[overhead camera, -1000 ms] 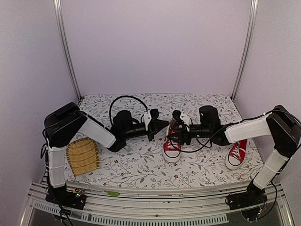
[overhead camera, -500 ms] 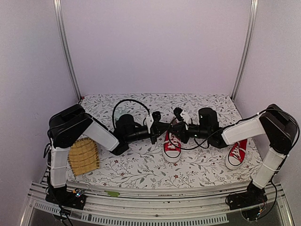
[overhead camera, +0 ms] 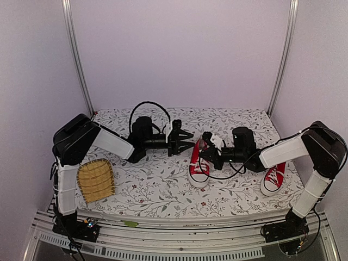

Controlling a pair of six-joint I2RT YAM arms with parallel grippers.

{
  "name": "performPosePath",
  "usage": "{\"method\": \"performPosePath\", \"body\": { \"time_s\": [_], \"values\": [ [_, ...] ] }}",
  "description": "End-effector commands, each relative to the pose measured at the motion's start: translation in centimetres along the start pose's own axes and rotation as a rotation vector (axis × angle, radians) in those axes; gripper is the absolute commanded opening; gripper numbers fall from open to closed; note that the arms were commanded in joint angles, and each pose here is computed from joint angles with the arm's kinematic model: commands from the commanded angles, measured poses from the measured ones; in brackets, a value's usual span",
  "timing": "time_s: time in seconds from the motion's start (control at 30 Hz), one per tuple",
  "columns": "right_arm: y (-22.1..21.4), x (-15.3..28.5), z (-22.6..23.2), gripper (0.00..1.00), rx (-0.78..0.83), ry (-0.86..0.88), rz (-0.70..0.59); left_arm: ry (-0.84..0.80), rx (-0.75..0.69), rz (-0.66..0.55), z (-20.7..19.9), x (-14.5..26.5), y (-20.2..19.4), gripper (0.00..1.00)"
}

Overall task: Tie the shoes
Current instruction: Pass from the right arm to the left

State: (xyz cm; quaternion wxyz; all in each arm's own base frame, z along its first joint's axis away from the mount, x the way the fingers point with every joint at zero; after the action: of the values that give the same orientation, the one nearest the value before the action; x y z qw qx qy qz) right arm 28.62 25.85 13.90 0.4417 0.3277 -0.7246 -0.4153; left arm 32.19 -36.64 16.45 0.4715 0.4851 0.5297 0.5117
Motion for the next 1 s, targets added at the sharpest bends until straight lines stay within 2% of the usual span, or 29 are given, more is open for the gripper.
{"method": "performPosePath", "body": {
  "time_s": [0.0,0.1,0.33,0.53,0.6,0.67,0.8,0.97],
  "values": [
    [1.0,0.0,-0.5,0.01,0.109,0.046,-0.033,-0.185,-0.042,0.140,-0.2,-0.3,-0.2,0.47],
    [1.0,-0.5,-0.8,0.01,0.116,0.056,-0.027,-0.225,-0.038,0.197,-0.1,-1.3,-0.8,0.52],
    [1.0,-0.8,-0.9,0.01,0.115,0.069,-0.024,-0.238,-0.097,0.160,-1.2,-2.6,-0.7,0.54],
    [1.1,-0.9,-1.0,0.01,0.104,0.072,-0.027,-0.213,-0.084,0.144,-1.5,-2.8,-1.0,0.47],
    [1.1,-1.0,-1.0,0.01,0.102,0.074,-0.026,-0.189,-0.088,0.152,-1.4,-2.8,-1.2,0.44],
    [1.1,-0.9,-1.0,0.01,0.100,0.076,-0.024,-0.151,-0.097,0.155,-1.2,-2.7,-1.3,0.33],
    [1.2,-0.8,-1.0,0.04,0.090,0.077,-0.010,-0.085,-0.106,0.166,-0.7,-2.8,-1.3,0.00],
    [1.7,1.4,-1.8,0.33,-0.011,-0.003,0.121,-0.002,-0.129,0.144,-0.7,-2.4,-1.1,0.00]
  ]
}}
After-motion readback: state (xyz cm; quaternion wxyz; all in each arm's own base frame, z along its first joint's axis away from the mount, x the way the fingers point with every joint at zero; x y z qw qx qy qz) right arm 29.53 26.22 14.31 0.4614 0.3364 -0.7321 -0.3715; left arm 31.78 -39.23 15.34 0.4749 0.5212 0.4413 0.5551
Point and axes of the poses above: each gripper's point midway between its finger pads, its own x axis back along the fingers, its own z axis along the line the jaws close on, y = z × x, the point moved 8 cm from there along x, back along the fingers, and after that the axes turned 12 degrees about x, right-handed, at the moved point
